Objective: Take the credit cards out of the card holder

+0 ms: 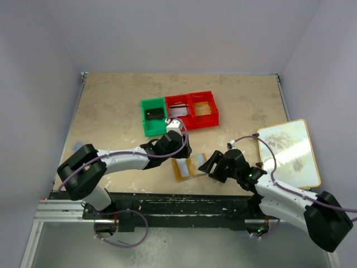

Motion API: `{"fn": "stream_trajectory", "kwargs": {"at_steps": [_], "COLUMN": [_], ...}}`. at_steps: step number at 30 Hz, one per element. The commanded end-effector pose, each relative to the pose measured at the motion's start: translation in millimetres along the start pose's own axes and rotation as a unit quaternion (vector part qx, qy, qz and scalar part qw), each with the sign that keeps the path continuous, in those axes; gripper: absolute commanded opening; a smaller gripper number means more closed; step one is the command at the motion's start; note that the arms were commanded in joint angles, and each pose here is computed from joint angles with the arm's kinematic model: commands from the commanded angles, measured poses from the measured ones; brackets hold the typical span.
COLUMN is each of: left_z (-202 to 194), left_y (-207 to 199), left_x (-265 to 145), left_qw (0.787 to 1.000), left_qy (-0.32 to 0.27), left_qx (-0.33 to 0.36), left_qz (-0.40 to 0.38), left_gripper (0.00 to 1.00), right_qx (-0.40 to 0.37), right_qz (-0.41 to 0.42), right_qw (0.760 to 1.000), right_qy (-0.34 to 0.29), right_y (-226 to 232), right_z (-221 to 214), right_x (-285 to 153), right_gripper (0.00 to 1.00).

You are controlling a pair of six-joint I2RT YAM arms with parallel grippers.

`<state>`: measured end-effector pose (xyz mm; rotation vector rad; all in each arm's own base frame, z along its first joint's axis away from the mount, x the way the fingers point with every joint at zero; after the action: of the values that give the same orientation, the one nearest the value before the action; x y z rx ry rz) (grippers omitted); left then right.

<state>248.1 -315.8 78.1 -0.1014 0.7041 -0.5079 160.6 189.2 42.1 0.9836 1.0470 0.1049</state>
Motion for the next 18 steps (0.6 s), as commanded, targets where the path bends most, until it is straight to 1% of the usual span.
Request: {"fn": "stream_trajectory", "kwargs": {"at_steps": [1, 5, 12, 14, 18], "left_z": [5.0, -18.1, -41.7, -47.8, -62.0], "left_y": [-10.7, -1.6, 12.6, 10.8, -3.6], "left_x": [13.0, 18.0, 4.7, -1.2, -18.9], "left_qw": [0.999, 0.998, 0.998, 0.998, 0.995], "left_qy": [0.013, 0.039, 0.050, 0.052, 0.052], "left_qx": [0.037, 0.041, 0.025, 0.011, -0.016], "left_qz": [-0.026, -0.021, -0.017, -0.031, -0.087], "left_gripper": [0.57, 0.57, 0.56, 0.56, 0.55], "right_qx": [0.021, 0.032, 0.022, 0.017, -0.004], "right_qz": [0.001, 0.002, 0.015, 0.014, 0.014], "right_qw": [1.000, 0.999, 1.000, 1.000, 1.000], "right_qy": [0.017, 0.004, -0.004, 0.003, 0.016], "right_y": [4.2, 4.9, 18.5, 20.4, 30.8], "right_z": [-4.2, 0.4, 8.9, 10.7, 13.9], "right_x": [13.5, 19.2, 25.1, 29.8, 42.1], "right_gripper": [0.72, 0.76, 0.79, 0.79, 0.79]}}
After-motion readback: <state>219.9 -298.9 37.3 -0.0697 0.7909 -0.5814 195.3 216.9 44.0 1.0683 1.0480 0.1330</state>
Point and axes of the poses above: each gripper's point midway between its finger pads, its own x axis out along the fingers, its own y axis along the line the jaws close on, z = x × y, the point moved 1 cm from there along -x, back along the fingers, and after that the axes turned 13 degrees about x, right-handed, at the moved point
